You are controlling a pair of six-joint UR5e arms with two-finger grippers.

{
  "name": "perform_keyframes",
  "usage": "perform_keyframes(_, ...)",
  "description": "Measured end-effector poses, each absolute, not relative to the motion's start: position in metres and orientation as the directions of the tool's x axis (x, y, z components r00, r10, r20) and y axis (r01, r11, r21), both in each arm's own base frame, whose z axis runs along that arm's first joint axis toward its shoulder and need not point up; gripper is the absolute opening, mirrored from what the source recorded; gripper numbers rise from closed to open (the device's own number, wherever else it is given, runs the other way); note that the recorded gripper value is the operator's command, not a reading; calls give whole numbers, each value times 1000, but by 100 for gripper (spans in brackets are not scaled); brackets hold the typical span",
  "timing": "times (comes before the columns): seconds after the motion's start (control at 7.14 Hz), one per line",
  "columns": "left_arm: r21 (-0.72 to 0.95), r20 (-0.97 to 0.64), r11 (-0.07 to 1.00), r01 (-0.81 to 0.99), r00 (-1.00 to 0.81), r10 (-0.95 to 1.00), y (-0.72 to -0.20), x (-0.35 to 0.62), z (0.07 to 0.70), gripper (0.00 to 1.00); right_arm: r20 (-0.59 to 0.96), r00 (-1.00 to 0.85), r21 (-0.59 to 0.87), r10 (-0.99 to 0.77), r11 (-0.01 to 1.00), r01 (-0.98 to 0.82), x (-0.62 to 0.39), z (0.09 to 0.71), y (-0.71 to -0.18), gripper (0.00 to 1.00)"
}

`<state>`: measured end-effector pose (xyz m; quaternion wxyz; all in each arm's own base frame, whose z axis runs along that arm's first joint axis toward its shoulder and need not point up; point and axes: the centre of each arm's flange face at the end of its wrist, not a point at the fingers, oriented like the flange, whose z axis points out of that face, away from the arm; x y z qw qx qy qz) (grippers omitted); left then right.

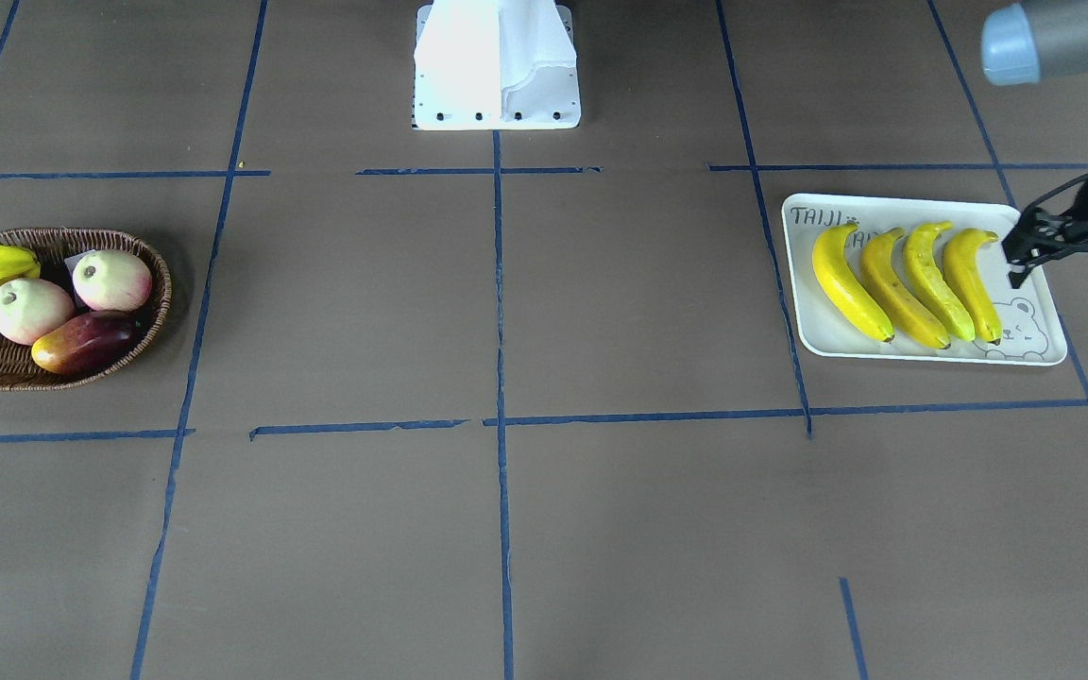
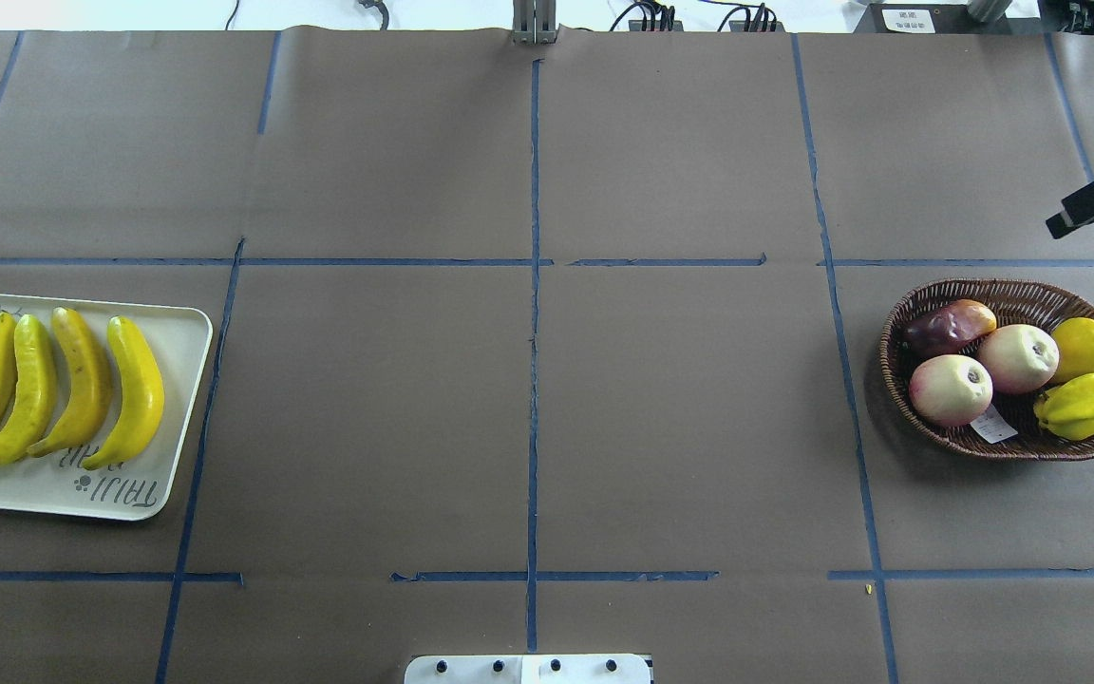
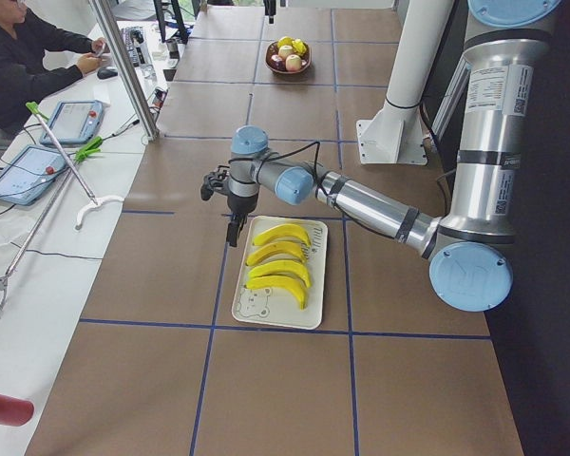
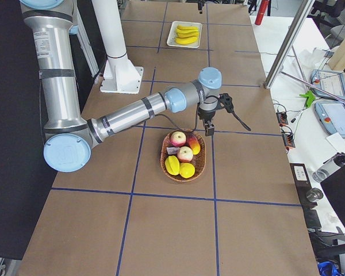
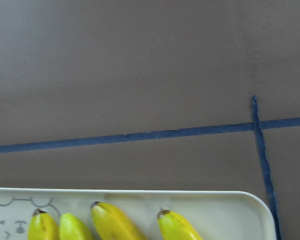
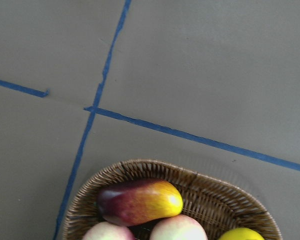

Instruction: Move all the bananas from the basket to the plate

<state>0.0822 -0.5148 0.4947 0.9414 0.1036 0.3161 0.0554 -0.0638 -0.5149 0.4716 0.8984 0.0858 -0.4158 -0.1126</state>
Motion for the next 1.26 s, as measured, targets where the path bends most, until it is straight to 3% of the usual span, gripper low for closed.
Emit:
perform_keyframes(0.28,138,-704,987,-76,694,152,-516,-7,584,100,786,584,178,-200,979,97,7,560,-494,100)
perform_keyframes(0.56,93,-758,991,-93,639,131,-495,-48,659,100,804,564,169,-186,982,82,21,592,-493,100)
perform_keyframes(1.26,15,-771,1000,-8,636,17,-483,-72,673,100,800,568,180,-194,980,81,23,597,-495,100)
